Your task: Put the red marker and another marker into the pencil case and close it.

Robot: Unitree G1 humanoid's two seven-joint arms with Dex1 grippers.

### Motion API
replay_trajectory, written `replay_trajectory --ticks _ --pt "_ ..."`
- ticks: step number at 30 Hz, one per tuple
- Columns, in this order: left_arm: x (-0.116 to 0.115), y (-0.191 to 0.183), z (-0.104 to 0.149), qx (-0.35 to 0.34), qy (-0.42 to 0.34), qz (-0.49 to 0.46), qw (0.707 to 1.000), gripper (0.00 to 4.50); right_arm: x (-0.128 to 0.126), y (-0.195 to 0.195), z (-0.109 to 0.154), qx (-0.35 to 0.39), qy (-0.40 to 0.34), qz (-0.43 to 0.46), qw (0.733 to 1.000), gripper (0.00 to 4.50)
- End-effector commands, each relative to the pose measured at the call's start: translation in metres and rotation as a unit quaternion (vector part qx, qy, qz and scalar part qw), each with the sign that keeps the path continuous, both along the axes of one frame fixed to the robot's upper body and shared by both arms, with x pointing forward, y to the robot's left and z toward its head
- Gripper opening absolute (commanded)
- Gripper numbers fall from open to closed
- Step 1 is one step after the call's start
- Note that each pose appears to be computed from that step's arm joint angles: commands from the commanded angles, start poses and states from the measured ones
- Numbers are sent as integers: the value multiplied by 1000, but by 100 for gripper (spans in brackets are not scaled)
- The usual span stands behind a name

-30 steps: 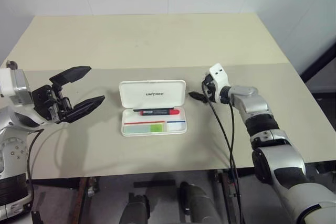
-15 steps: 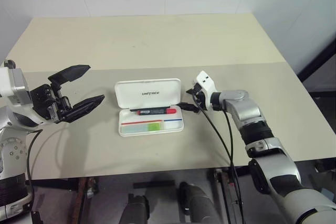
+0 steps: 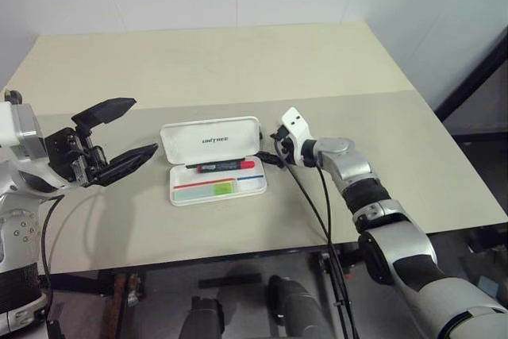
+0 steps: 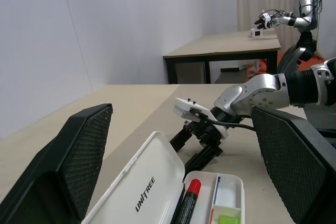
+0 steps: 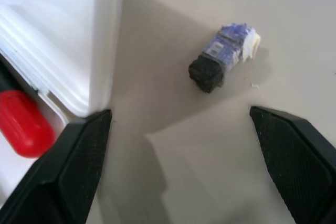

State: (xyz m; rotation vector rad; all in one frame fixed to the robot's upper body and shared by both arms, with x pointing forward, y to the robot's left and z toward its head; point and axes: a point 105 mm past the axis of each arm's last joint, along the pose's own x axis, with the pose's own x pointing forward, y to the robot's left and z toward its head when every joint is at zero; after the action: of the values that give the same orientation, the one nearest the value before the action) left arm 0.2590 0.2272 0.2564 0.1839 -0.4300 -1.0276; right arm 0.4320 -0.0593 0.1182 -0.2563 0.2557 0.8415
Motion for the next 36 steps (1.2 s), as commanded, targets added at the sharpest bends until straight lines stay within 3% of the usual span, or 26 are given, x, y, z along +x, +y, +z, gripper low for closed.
replay_trajectory --ticks 1,18,29,36 --pt "-6 0 10 0 -22 0 1000 450 12 -20 -4 -15 -5 -69 998 446" --pt "-4 2 14 9 -22 -6 1000 450 33 -59 3 -22 -36 -202 979 446" --pt "-1 0 16 13 -23 -19 999 450 40 -108 10 -40 -61 -305 950 446" --pt "2 -2 20 19 -21 -26 999 450 36 -78 21 8 -63 -216 974 446"
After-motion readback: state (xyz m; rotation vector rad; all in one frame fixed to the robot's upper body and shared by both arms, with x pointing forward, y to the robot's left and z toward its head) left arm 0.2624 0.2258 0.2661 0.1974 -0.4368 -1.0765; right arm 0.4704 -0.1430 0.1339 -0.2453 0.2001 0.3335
